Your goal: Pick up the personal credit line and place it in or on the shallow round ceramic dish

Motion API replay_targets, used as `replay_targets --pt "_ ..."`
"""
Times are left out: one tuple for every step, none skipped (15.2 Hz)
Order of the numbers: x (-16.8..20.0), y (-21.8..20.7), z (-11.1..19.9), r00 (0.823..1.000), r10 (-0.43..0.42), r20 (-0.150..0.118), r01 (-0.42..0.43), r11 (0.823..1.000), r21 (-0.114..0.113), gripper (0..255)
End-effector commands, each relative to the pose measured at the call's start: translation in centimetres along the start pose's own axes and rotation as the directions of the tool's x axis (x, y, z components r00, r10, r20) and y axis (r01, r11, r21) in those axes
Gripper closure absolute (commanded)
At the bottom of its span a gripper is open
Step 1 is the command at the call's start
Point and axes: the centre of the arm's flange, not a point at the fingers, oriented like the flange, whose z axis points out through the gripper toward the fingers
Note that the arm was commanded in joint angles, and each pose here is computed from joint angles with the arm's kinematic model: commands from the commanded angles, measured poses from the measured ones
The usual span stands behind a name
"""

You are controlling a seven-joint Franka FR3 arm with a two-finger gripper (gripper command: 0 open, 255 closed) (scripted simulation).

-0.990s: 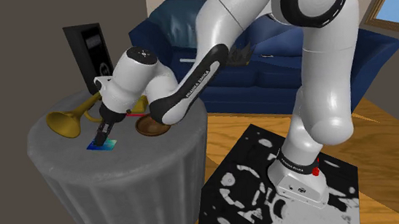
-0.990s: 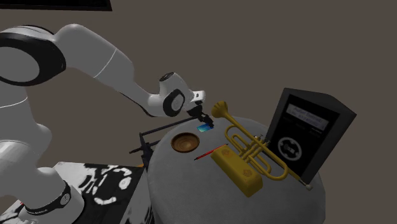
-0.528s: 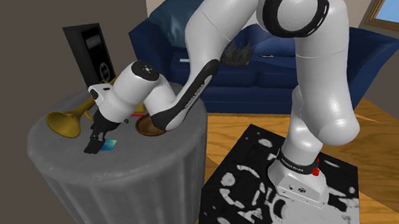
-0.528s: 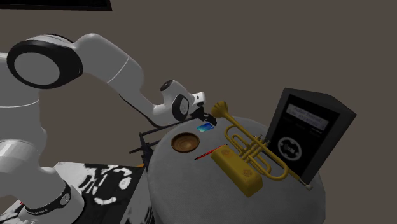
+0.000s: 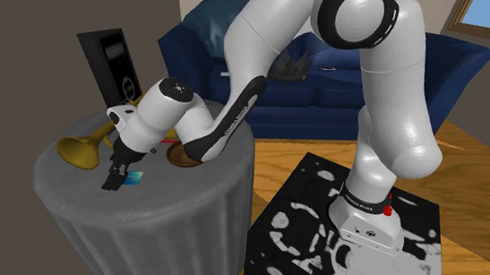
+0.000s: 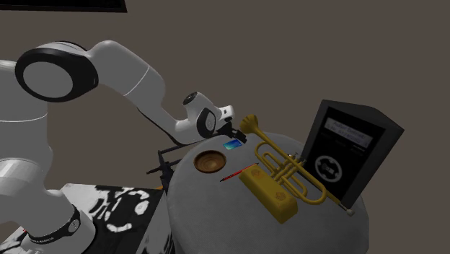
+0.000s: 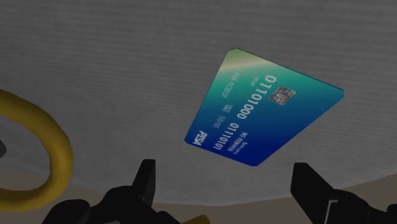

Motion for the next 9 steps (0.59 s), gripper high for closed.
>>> replay_targets --pt "0.00 0.00 0.00 1.000 0.000 0.000 0.000 1.000 0.000 0" --pt "0.00 0.00 0.00 1.000 0.000 0.000 0.000 1.000 0.000 255" --pt "0.00 0.00 0.00 1.000 0.000 0.000 0.000 1.000 0.000 255" --pt "0.01 0.00 0.01 1.000 0.000 0.000 0.000 1.000 0.000 255" --pt "0.02 0.01 -0.01 1.000 0.000 0.000 0.000 1.000 0.000 255" --pt "0.01 0.01 0.00 1.000 0.000 0.000 0.000 1.000 0.000 255" --pt "0.03 0.01 -0.02 1.000 0.000 0.000 0.000 1.000 0.000 255" --pt "0.03 0.01 -0.01 1.000 0.000 0.000 0.000 1.000 0.000 255" --pt "0.01 0.02 -0.02 1.000 0.000 0.000 0.000 1.000 0.000 255"
